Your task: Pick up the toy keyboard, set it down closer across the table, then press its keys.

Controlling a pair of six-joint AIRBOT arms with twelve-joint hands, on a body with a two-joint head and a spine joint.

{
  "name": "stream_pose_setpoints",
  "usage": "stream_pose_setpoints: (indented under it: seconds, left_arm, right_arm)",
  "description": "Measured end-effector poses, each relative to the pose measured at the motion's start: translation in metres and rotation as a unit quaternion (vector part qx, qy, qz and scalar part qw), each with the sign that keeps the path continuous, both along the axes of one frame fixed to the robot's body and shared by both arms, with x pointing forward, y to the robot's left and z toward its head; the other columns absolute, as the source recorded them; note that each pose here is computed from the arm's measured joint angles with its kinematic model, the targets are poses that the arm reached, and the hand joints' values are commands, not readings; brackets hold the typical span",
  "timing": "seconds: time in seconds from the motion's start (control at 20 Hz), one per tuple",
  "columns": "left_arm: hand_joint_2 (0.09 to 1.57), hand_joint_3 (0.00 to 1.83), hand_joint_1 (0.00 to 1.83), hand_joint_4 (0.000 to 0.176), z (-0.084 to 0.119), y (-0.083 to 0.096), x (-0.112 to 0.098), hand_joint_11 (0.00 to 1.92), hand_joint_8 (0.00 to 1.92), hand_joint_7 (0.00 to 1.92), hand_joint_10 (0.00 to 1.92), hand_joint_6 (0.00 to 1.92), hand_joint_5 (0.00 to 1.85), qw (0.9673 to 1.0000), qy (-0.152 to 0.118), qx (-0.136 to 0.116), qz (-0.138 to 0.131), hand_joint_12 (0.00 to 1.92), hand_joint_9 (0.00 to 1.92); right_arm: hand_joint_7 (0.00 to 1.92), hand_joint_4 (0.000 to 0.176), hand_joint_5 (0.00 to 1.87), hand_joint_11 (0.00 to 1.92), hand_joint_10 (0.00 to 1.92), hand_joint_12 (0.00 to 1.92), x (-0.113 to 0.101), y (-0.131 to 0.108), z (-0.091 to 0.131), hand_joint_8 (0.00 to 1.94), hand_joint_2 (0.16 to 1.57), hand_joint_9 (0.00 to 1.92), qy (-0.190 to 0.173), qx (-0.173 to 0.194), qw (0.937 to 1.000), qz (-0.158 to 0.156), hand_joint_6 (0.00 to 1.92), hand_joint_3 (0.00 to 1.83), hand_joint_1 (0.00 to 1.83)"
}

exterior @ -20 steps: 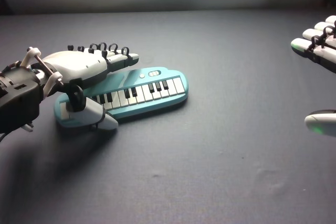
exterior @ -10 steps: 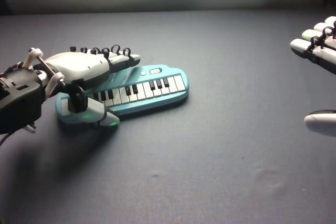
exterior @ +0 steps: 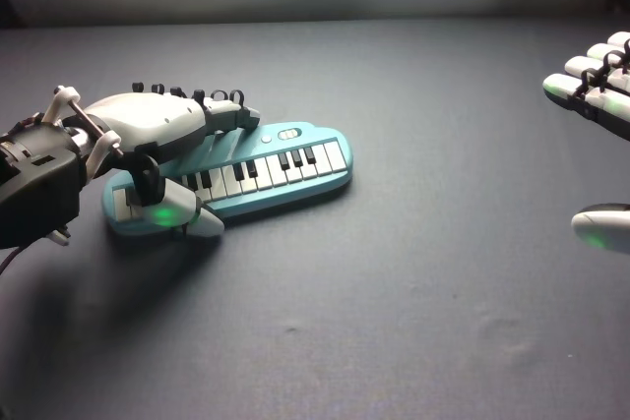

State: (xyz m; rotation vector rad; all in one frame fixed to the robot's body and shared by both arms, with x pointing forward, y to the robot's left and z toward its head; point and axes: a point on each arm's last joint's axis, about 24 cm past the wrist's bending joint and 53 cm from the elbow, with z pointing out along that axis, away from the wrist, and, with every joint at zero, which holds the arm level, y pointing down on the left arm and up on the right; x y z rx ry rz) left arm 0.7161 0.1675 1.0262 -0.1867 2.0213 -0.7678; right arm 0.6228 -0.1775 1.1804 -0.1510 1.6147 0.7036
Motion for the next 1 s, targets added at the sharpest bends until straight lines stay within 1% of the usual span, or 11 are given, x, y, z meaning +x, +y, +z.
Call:
stream_pose_setpoints:
  seconds: [0.15,0.25,0.45,0.5,0.55,0.65,0.7,0.75,0.9,0.95,1.0]
  left_arm:
    - [1.09,0.0,1.35,0.0,0.001,-0.003,-0.001,0.3,1.1,0.24,1.48,1.06,0.24,1.0,-0.002,0.0,-0.004,1.85,0.29]
    - [1.1,0.0,1.3,0.0,0.002,-0.007,-0.003,0.25,1.0,0.24,1.39,1.11,0.22,0.9999,-0.005,-0.001,-0.011,1.85,0.25]
    - [1.1,0.0,1.3,0.0,0.007,-0.015,-0.008,0.25,0.98,0.24,1.38,1.11,0.22,0.9995,-0.013,0.005,-0.026,1.85,0.25]
    - [1.07,0.0,1.36,0.0,0.008,-0.02,-0.011,0.48,1.39,0.16,1.77,1.39,0.11,0.9993,-0.015,0.004,-0.034,1.91,0.32]
    - [1.07,0.0,1.37,0.0,0.009,-0.022,-0.013,0.54,1.55,0.12,1.88,1.5,0.06,0.9992,-0.016,0.003,-0.036,1.92,0.33]
    - [1.06,0.0,1.38,0.0,0.012,-0.028,-0.019,0.56,1.6,0.1,1.91,1.54,0.04,0.9981,-0.024,0.011,-0.056,1.92,0.33]
    - [1.06,0.0,1.38,0.0,0.014,-0.03,-0.02,0.56,1.61,0.1,1.92,1.54,0.04,0.9979,-0.025,0.008,-0.059,1.92,0.33]
    - [1.07,0.0,1.4,0.0,0.019,-0.035,-0.02,0.58,1.68,0.19,1.92,1.65,0.07,0.9972,-0.032,0.006,-0.067,1.92,0.48]
    - [1.07,0.0,1.41,0.0,0.034,-0.051,-0.023,0.58,1.71,0.22,1.92,1.69,0.07,0.9947,-0.051,-0.008,-0.089,1.92,0.53]
    - [1.08,0.0,1.4,0.0,0.039,-0.057,-0.024,0.21,1.74,0.21,1.89,1.73,0.06,0.9935,-0.058,-0.013,-0.097,1.85,0.51]
    - [1.06,0.0,1.43,0.003,0.04,-0.063,-0.025,0.59,1.77,0.2,1.91,1.82,0.07,0.9927,-0.061,-0.015,-0.104,1.91,0.5]
  right_arm:
    - [0.0,0.0,0.0,0.0,0.0,0.0,0.0,0.0,0.0,0.0,1.19,0.0,0.0,0.0,1.0,0.0,0.0,0.01,0.04]
    - [0.0,0.0,0.0,0.0,0.0,0.0,0.0,0.0,0.0,0.0,1.19,0.0,-0.001,0.001,1.0,-0.001,0.0,0.01,0.06]
    - [0.0,0.0,0.0,0.0,0.0,0.0,0.0,-0.001,0.001,0.0,1.19,0.0,0.0,0.007,1.0,-0.002,0.0,0.01,0.06]
    - [0.0,0.0,0.0,0.0,0.0,0.0,0.0,-0.002,0.002,0.0,1.19,0.0,-0.001,0.011,0.9999,-0.002,0.0,0.01,0.05]
    - [0.0,0.0,0.0,0.0,0.0,0.0,0.0,-0.002,0.003,0.0,1.19,0.0,-0.001,0.013,0.9999,-0.002,0.0,0.01,0.05]
    - [0.0,0.0,0.0,0.0,0.0,0.0,-0.001,-0.003,0.006,0.0,1.19,0.0,-0.004,0.024,0.9997,-0.003,0.0,0.01,0.05]
    - [0.0,0.0,0.0,0.0,0.0,0.0,-0.001,-0.004,0.006,0.0,1.19,0.0,-0.004,0.025,0.9997,-0.003,0.0,0.01,0.05]
    - [0.0,0.0,0.0,0.0,0.0,0.0,-0.002,-0.005,0.008,0.0,1.21,0.0,-0.006,0.027,0.9996,-0.005,0.0,0.01,0.02]
    - [0.0,0.0,0.0,0.0,0.0,0.0,-0.005,-0.004,0.018,0.0,1.22,0.0,-0.02,0.039,0.999,-0.003,0.0,0.01,0.01]
    - [0.0,0.0,0.0,0.0,0.0,0.0,-0.006,-0.006,0.021,0.0,1.22,0.0,-0.024,0.042,0.9988,-0.004,0.0,0.02,0.02]
    - [0.0,0.0,0.0,0.0,0.0,0.0,-0.007,-0.006,0.023,0.0,1.22,0.0,-0.028,0.044,0.9986,-0.003,0.0,0.01,0.02]
